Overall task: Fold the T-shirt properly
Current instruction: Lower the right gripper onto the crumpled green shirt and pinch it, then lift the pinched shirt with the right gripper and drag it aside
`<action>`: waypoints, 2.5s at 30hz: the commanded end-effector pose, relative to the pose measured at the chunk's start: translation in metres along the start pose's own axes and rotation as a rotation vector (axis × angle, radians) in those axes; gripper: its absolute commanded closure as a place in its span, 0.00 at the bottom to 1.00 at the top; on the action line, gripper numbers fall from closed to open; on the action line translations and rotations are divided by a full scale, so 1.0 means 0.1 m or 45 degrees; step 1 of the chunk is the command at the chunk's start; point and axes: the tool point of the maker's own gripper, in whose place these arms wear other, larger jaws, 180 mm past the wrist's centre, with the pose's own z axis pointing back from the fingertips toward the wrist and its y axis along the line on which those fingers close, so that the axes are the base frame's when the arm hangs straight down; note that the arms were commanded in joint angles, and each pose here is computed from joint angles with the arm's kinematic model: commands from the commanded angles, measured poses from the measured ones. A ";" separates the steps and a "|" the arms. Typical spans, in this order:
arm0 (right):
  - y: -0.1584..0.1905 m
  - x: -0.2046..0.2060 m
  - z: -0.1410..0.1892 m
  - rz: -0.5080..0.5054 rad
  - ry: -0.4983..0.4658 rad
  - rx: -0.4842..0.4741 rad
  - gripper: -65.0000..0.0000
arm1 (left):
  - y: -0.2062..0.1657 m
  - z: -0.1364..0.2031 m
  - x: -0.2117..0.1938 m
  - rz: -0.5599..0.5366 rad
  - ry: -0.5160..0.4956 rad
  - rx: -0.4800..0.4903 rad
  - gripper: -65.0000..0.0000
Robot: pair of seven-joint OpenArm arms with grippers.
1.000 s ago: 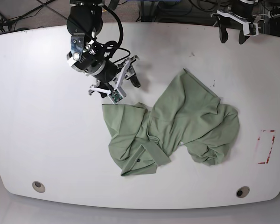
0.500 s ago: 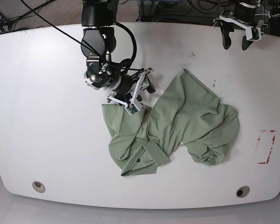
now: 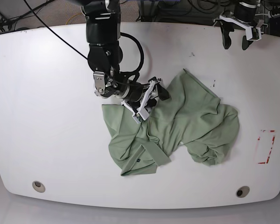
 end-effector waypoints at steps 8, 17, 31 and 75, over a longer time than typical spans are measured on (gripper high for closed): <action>-0.13 0.38 -0.08 -0.069 -0.154 -0.038 0.48 | 0.00 0.03 0.08 -0.013 -0.037 -0.004 0.43; -0.25 0.49 -0.07 -0.136 -0.238 -0.114 0.53 | 0.00 -0.11 0.27 -0.014 -0.119 -0.004 0.43; -0.08 0.69 0.33 0.005 -0.302 -0.163 1.00 | 0.37 -0.46 0.74 -0.044 -0.183 0.127 0.43; -0.61 0.07 2.57 0.079 -0.390 -0.539 1.00 | -0.22 -2.19 0.94 0.215 0.106 -0.068 0.42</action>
